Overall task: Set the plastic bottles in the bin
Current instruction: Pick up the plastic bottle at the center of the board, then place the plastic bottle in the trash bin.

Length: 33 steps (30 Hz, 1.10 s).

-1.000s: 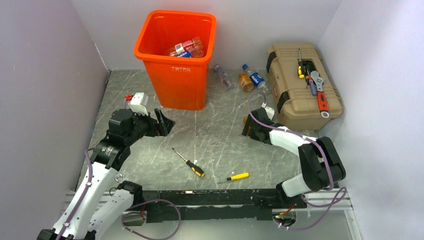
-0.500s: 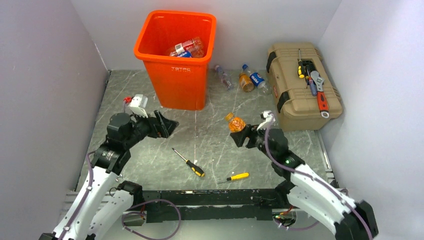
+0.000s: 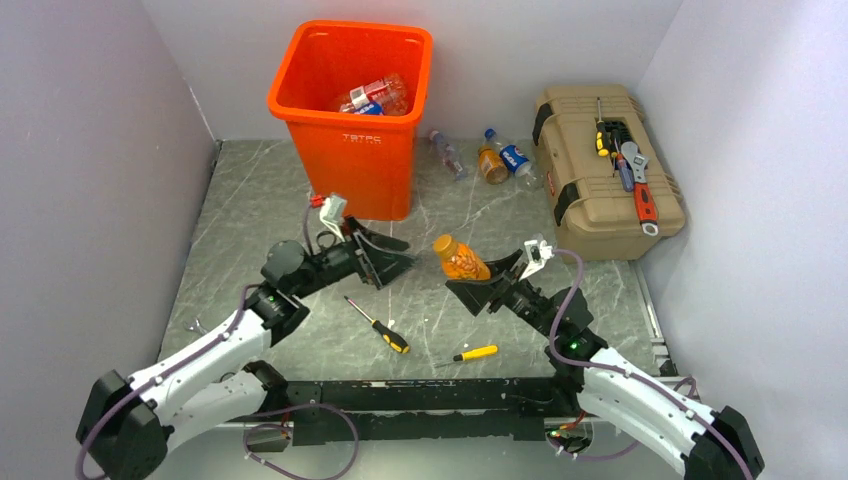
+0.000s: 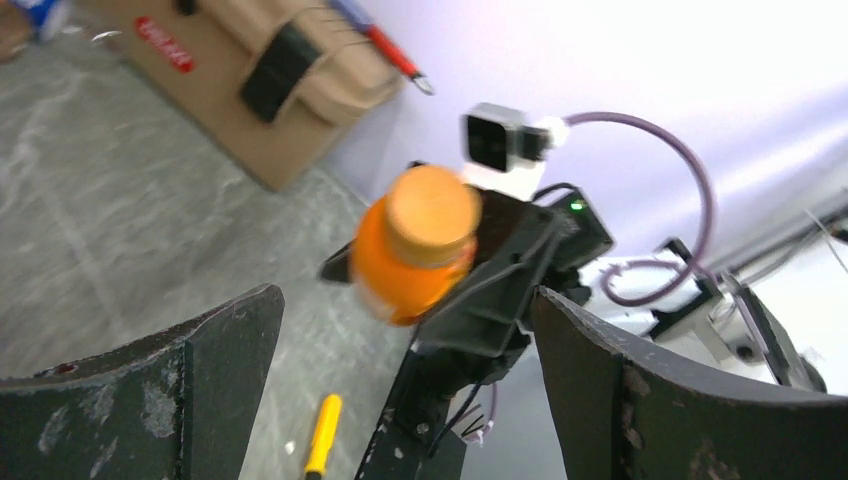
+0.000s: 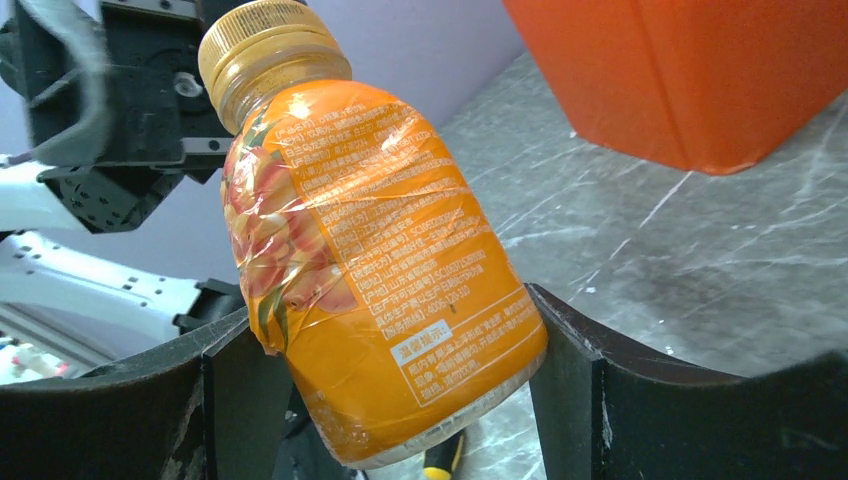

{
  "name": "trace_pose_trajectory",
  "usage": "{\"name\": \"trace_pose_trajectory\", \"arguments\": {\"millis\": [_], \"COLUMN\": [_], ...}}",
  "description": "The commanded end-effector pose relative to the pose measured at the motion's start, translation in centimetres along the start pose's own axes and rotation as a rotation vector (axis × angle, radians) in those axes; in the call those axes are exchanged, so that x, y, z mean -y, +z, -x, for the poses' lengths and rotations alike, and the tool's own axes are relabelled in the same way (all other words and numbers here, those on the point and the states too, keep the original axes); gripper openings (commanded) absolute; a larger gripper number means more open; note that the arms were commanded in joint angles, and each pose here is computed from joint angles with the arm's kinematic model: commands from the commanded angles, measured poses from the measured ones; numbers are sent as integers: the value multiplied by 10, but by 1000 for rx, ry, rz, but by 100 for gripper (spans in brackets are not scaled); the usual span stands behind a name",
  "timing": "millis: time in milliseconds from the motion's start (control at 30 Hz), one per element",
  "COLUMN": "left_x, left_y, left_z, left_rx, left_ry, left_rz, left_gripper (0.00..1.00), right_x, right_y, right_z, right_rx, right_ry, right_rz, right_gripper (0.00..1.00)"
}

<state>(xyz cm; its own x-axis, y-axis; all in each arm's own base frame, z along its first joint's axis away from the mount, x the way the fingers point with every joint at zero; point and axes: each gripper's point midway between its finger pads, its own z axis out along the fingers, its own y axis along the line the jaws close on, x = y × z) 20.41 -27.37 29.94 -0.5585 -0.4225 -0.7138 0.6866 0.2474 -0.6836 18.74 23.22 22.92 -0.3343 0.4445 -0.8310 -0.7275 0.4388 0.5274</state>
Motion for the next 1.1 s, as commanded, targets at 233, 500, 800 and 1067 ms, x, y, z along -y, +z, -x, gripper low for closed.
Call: {"name": "trace_pose_trajectory", "arguments": {"millis": [233,500,800,1067], "left_x": [60,49,55,72], "left_y": [52,62,61,54], "left_z": [-1,2,1,-3], "left_rx": [87,102,93,5], "left_ry": [224,255,273,307], "left_rz": [-188,-97,-118,-159], "left_gripper": [98,80,25,0], "right_x": [-37,-42,-42,-44], "right_y": [10,11,12,13], "right_z": [23,17,5,2], "right_rx": [153,125,64,-81], "right_ry": [102,88,69,-35], "right_rz": [124,130,115,62], "right_gripper": [31,31,33,89]}}
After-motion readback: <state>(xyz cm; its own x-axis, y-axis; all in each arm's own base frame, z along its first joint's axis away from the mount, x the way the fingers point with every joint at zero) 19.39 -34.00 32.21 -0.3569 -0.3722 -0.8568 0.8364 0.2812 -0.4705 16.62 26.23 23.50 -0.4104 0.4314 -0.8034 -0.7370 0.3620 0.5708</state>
